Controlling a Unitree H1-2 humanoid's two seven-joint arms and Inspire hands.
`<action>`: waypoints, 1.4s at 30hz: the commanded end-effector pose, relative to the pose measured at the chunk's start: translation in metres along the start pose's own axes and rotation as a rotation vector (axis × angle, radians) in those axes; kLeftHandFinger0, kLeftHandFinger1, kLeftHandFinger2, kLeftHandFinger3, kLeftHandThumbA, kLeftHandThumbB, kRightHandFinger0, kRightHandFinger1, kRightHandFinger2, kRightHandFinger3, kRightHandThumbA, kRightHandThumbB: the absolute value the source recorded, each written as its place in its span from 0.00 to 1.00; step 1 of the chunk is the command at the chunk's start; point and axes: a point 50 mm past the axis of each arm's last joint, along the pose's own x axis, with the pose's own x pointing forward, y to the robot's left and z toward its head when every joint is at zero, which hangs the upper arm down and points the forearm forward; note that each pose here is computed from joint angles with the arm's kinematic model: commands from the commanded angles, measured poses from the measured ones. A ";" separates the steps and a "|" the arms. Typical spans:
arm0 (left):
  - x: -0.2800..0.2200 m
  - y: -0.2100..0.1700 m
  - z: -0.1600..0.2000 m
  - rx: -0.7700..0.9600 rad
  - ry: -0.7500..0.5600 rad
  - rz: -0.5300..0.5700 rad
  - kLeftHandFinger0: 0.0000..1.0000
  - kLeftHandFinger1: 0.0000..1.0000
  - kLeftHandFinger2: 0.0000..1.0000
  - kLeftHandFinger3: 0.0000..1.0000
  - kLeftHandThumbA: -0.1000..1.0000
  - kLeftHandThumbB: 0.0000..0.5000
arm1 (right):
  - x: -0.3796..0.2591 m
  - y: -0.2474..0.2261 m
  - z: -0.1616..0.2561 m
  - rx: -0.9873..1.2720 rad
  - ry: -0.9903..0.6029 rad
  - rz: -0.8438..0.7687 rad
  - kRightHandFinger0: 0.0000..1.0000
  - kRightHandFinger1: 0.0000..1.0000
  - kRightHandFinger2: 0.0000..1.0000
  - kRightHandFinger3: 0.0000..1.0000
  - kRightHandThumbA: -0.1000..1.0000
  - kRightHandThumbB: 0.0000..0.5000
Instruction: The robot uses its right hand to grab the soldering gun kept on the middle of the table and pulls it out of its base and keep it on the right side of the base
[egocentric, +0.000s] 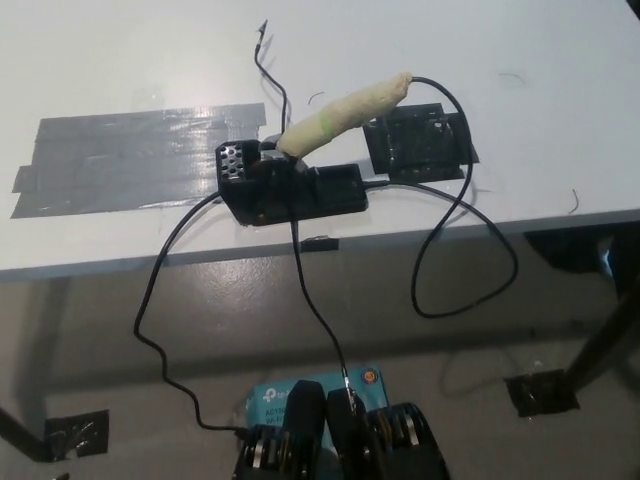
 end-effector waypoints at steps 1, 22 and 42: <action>-0.006 0.005 0.005 0.013 -0.011 -0.007 0.79 0.73 0.98 1.00 0.72 0.24 | 0.029 0.022 0.042 -0.092 -0.068 0.110 1.00 1.00 1.00 1.00 0.31 0.34; -0.005 0.012 0.008 0.032 -0.017 0.002 0.85 0.77 0.99 1.00 0.72 0.26 | 0.104 0.148 0.123 -0.678 -0.314 0.585 1.00 1.00 1.00 1.00 0.31 0.43; 0.001 0.005 0.016 0.047 -0.017 -0.033 0.83 0.77 1.00 1.00 0.71 0.25 | 0.100 0.206 0.096 -1.143 -0.280 0.810 1.00 1.00 1.00 1.00 0.45 0.45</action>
